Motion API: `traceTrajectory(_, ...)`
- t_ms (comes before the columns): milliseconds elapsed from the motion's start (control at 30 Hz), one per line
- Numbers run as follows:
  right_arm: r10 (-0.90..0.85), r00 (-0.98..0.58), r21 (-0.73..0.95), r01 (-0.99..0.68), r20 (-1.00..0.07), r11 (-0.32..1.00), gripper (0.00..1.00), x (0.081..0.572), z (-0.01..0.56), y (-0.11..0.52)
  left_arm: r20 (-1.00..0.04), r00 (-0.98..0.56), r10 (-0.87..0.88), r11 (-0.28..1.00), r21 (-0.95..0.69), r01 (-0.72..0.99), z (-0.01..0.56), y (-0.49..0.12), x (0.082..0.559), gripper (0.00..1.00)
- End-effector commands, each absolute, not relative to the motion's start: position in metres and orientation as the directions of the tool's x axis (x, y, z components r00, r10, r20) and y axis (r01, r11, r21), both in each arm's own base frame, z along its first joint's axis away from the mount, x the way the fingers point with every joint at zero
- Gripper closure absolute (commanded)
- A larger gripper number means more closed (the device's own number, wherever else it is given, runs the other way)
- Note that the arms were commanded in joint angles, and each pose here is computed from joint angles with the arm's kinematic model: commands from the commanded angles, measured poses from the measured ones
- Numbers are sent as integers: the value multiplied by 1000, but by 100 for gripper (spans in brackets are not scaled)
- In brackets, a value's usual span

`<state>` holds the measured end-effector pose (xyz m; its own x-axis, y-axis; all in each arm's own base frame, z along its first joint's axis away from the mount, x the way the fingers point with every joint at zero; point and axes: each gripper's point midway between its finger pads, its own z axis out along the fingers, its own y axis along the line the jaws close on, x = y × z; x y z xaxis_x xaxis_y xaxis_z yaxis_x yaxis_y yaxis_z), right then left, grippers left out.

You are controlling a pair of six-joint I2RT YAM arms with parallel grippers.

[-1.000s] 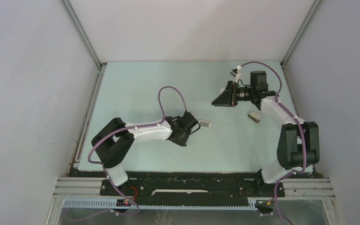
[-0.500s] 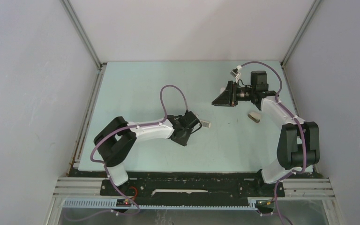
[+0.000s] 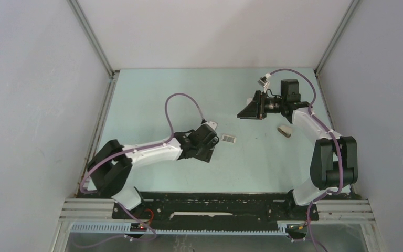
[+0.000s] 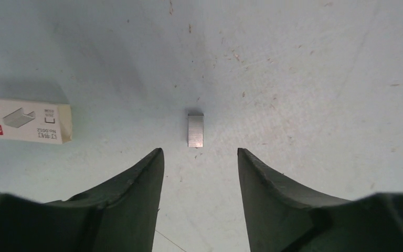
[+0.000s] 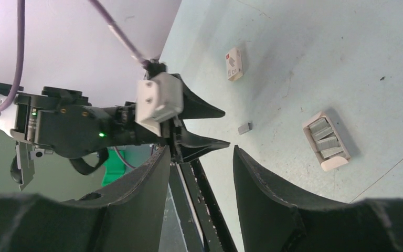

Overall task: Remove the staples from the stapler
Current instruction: Place the staple at the center of the board, then pick up the staple from the center of the board.

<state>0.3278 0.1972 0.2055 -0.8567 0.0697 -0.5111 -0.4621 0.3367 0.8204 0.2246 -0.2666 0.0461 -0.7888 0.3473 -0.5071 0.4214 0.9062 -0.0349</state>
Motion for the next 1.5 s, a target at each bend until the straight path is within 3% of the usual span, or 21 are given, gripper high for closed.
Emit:
traceTrajectory(0,59,-807,777,-543,-588,317,44,330,226,196,-645,-732,218,920,-115,375,77,-272,235,38)
traceTrajectory(133,46,-796,769,-565,-603,299,44,327,228,197,-713,-686,143,916,-167,364,92,-268,236,29)
traceTrajectory(367,18,-773,749,-608,-634,261,44,321,230,197,-809,-586,-39,902,-281,328,118,-254,239,0)
traceTrajectory(700,-15,-738,720,-662,-674,208,43,311,233,197,-777,-595,-206,798,-486,358,119,-253,231,0)
traceTrajectory(1467,-19,-745,726,-656,-667,207,44,312,226,195,-708,-706,-30,834,-407,373,76,-270,231,6)
